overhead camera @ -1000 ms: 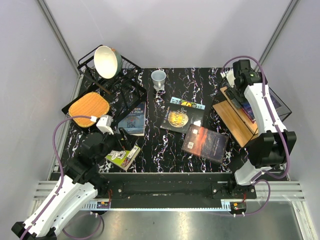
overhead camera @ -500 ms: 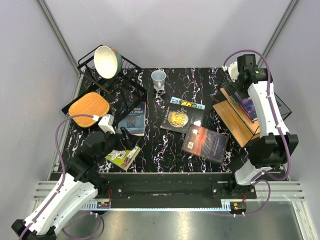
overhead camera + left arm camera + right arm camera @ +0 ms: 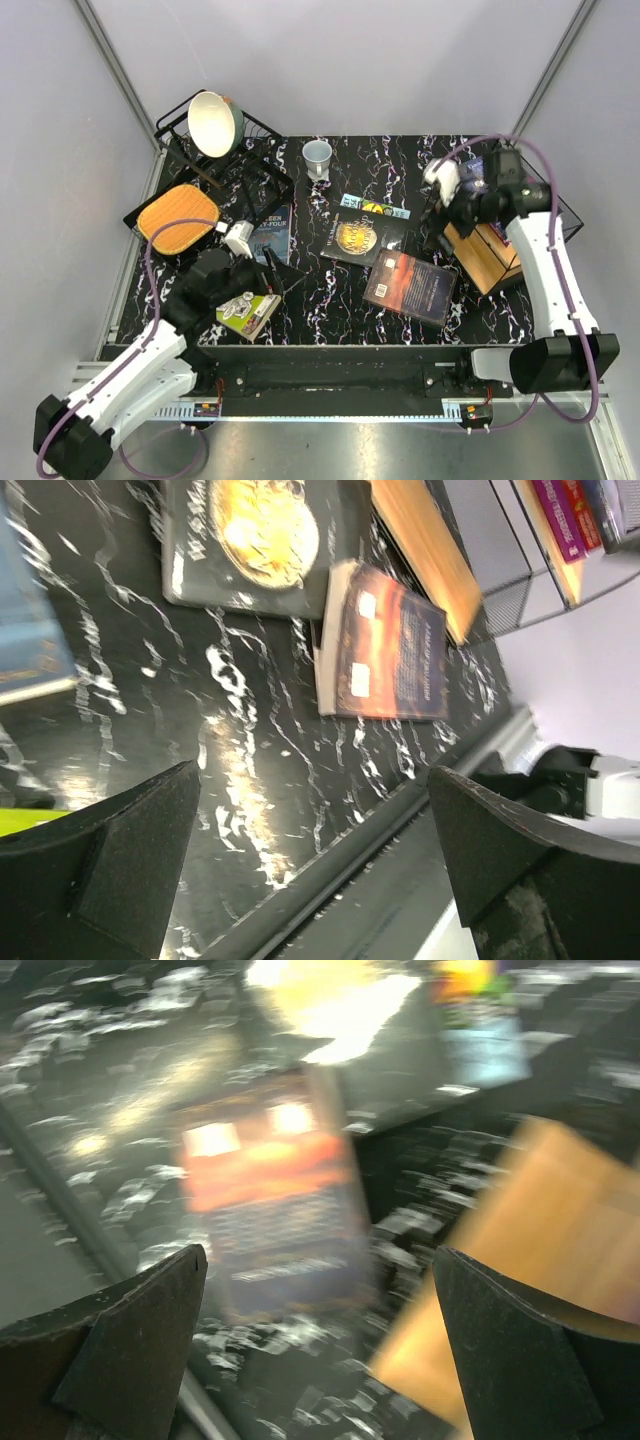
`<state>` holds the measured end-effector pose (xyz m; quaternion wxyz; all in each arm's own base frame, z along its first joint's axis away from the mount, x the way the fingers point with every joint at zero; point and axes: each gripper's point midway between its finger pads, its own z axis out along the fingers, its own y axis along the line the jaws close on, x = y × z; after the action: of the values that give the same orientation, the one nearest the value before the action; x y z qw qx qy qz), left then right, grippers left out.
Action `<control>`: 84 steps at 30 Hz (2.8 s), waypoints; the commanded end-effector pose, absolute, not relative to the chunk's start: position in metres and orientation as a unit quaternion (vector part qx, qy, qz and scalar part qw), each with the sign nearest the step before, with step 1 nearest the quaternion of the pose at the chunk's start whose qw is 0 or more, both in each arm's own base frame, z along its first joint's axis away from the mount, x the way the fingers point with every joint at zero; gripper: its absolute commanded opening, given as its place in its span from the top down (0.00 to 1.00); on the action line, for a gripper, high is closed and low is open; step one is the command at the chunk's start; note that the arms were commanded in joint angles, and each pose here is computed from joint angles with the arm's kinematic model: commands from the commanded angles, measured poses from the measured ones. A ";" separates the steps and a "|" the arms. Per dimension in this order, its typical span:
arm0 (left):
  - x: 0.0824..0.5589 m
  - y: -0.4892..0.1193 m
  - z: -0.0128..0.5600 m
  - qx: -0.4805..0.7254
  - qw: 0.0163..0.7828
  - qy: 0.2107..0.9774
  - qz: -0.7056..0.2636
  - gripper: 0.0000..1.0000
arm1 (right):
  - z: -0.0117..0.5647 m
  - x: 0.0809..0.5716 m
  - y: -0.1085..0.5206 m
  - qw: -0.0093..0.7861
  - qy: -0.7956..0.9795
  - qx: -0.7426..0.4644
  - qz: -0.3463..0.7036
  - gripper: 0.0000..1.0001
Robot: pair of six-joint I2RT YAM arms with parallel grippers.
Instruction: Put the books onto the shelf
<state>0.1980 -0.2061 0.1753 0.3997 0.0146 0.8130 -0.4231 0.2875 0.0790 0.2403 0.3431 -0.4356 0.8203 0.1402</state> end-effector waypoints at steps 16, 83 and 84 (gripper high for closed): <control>0.188 -0.294 0.133 0.025 0.285 0.800 -0.527 0.01 | 0.068 0.330 0.111 0.123 0.882 -0.404 0.207 0.01; 0.215 -0.282 0.257 -0.218 0.202 0.727 -0.619 1.00 | 0.242 0.200 0.241 0.257 0.633 -0.682 0.261 0.00; 0.218 -0.283 0.260 -0.240 0.184 0.734 -0.608 1.00 | 0.242 0.203 0.241 0.261 0.634 -0.685 0.248 0.00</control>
<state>0.1846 -0.2732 0.1756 0.1907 -0.1294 0.8031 -0.5494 0.2014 0.2427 0.2630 0.2789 -0.6649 0.6259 0.2973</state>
